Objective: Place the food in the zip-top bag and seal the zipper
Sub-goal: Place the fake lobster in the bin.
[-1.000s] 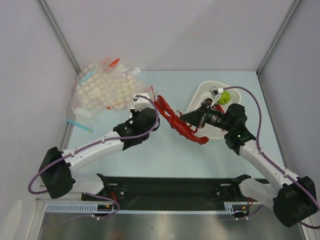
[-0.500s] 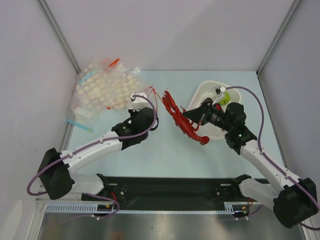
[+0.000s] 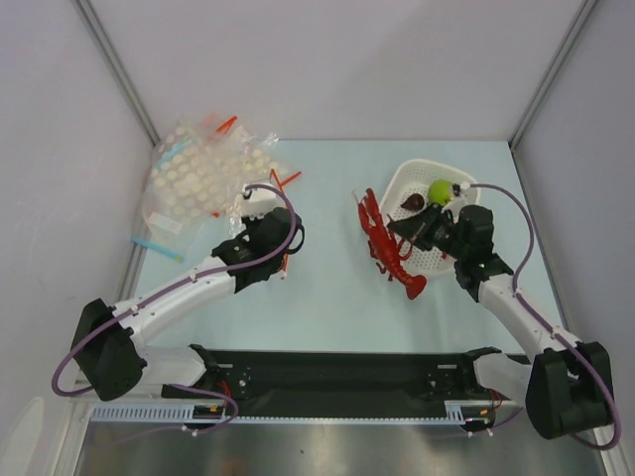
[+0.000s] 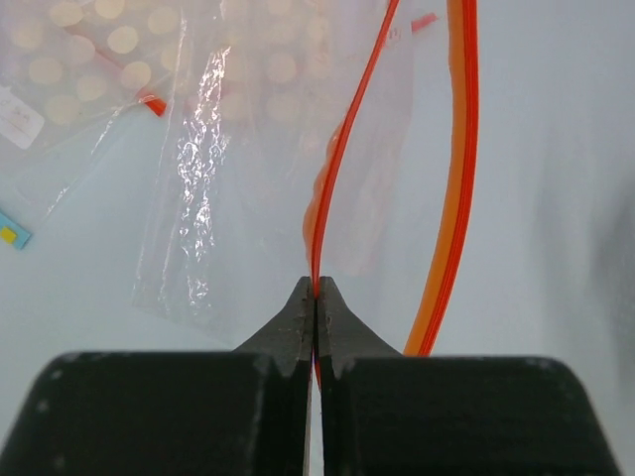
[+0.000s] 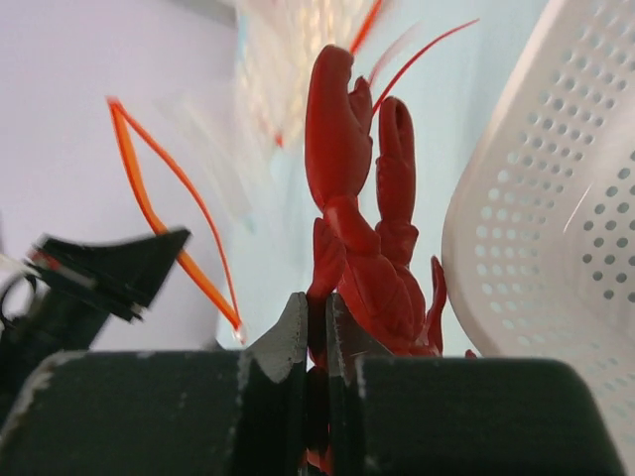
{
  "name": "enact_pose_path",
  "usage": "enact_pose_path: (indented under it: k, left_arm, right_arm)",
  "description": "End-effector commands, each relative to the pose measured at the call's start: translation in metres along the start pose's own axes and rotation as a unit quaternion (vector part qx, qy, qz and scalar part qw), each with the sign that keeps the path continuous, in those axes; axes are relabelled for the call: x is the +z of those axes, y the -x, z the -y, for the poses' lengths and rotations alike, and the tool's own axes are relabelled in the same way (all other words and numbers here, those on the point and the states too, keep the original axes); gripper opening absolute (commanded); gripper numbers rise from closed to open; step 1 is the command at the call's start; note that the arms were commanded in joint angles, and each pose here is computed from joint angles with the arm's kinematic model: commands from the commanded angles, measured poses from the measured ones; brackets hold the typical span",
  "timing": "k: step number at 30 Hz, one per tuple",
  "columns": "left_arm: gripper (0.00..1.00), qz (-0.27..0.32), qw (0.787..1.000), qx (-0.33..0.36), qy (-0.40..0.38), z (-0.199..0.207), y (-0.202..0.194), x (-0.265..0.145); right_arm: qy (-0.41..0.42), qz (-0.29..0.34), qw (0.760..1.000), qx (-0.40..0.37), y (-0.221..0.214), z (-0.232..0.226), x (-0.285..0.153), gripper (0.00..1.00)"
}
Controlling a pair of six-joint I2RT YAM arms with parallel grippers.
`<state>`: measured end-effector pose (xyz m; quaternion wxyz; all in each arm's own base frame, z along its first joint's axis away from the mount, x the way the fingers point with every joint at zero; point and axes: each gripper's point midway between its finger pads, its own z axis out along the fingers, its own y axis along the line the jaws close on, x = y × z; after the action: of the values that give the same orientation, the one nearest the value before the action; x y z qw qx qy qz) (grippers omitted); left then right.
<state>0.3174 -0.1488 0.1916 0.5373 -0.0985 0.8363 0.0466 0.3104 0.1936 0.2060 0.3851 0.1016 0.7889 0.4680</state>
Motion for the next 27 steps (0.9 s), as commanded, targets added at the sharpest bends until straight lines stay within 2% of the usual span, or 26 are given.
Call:
enact_pose_path:
  k: [1, 5, 7, 9, 10, 11, 12, 15, 18, 27]
  left_arm:
    - [0.00, 0.010, 0.999, -0.033, -0.013, 0.002, 0.012, -0.007]
    - [0.00, 0.011, 0.999, -0.035, -0.016, 0.001, 0.013, -0.008]
    - [0.00, 0.011, 0.999, -0.036, -0.017, 0.001, 0.014, -0.009]
    - [0.00, 0.011, 0.999, -0.034, -0.017, 0.001, 0.013, -0.009]
    - [0.00, 0.011, 0.999, -0.033, -0.016, 0.001, 0.013, -0.008]
    - [0.00, 0.012, 0.999, -0.034, -0.016, 0.001, 0.013, -0.009]
    - [0.00, 0.012, 0.999, -0.034, -0.016, 0.001, 0.014, -0.009]
    - [0.00, 0.011, 0.999, -0.033, -0.018, 0.002, 0.014, -0.009]
    - [0.00, 0.011, 0.999, -0.031, -0.019, 0.002, 0.014, -0.008]
    - [0.00, 0.007, 0.999, -0.027, -0.025, 0.005, 0.012, -0.008]
  right_arm:
    - [0.061, 0.088, 0.994, 0.031, 0.039, -0.012, -0.021, 0.00]
    - [0.075, 0.122, 0.987, 0.071, 0.052, 0.008, -0.033, 0.00]
    - [0.056, 0.130, 0.986, 0.091, 0.056, 0.024, -0.034, 0.00]
    - [0.020, 0.137, 0.987, 0.087, 0.058, 0.038, -0.032, 0.06]
    - [-0.017, 0.124, 0.987, 0.100, 0.051, 0.053, -0.031, 0.16]
    - [-0.046, 0.143, 0.985, 0.084, 0.059, 0.061, -0.033, 0.22]
    - [-0.064, 0.150, 0.983, 0.084, 0.060, 0.068, -0.035, 0.39]
    - [-0.127, 0.191, 0.970, 0.078, 0.068, 0.085, -0.050, 0.84]
    - [-0.145, 0.205, 0.966, 0.056, 0.073, 0.085, -0.058, 0.88]
    - [-0.217, 0.182, 0.959, 0.022, 0.082, 0.096, -0.063, 0.91]
